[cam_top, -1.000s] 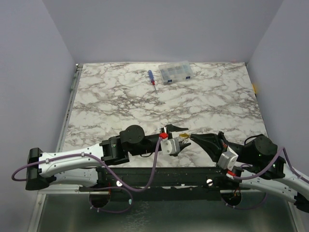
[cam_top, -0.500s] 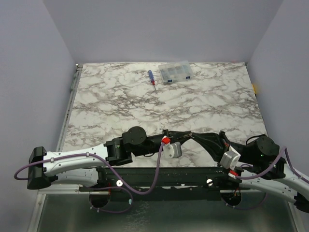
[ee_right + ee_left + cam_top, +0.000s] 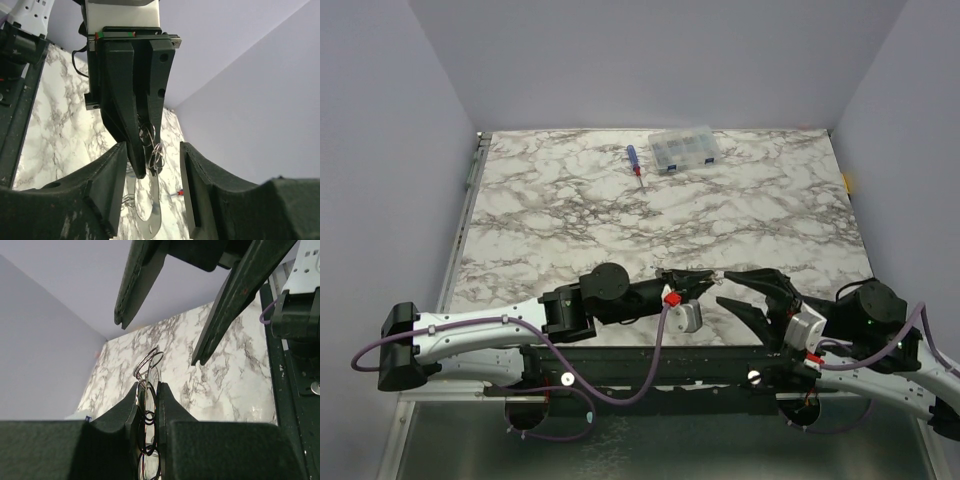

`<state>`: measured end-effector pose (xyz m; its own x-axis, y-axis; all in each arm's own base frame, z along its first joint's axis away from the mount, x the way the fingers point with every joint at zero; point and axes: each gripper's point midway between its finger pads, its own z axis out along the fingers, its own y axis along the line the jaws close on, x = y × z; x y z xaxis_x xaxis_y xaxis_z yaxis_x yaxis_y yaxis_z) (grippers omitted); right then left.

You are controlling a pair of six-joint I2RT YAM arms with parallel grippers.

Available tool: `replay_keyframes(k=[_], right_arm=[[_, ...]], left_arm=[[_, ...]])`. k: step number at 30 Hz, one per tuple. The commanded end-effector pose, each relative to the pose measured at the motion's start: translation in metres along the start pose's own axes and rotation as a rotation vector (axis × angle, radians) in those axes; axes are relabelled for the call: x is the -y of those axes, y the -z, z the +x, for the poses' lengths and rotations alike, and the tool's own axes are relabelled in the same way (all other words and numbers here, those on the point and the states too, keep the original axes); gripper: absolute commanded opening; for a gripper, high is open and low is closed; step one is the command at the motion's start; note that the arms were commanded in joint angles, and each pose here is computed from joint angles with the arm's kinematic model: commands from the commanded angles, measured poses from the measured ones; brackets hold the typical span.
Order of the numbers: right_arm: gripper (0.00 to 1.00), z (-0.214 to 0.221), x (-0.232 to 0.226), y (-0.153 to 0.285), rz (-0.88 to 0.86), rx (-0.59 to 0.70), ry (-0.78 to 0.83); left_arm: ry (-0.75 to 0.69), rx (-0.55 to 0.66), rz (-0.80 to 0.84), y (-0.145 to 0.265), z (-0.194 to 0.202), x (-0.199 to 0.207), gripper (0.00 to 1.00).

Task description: Put the keys on the keyring

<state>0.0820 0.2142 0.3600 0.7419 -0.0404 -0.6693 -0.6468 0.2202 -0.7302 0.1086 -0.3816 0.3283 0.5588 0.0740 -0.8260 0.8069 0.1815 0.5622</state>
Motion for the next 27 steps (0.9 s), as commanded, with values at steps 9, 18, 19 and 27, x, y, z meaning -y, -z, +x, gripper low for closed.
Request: replay_keyframes(k=[9,18,19,27], right_arm=[[0.57,0.005,-0.006,0.012,-0.088,-0.153,-0.167],[0.47,0.020,0.003,-0.004,-0.088,-0.380,-0.401],[0.46,0.025,0.003,-0.006,-0.081,-0.413,-0.412],[0.46,0.047,0.008,-0.007,0.023,-0.520,-0.497]], left_arm=[[-0.126,-0.134,-0.058,0.005,0.027,-0.013,0.00],[-0.200,-0.246,-0.069,0.004,0.048,-0.018,0.00],[-0.201,-0.253,-0.075,0.004,0.049,-0.019,0.00],[-0.201,-0.269,-0.096,0.003,0.050,-0.024,0.00]])
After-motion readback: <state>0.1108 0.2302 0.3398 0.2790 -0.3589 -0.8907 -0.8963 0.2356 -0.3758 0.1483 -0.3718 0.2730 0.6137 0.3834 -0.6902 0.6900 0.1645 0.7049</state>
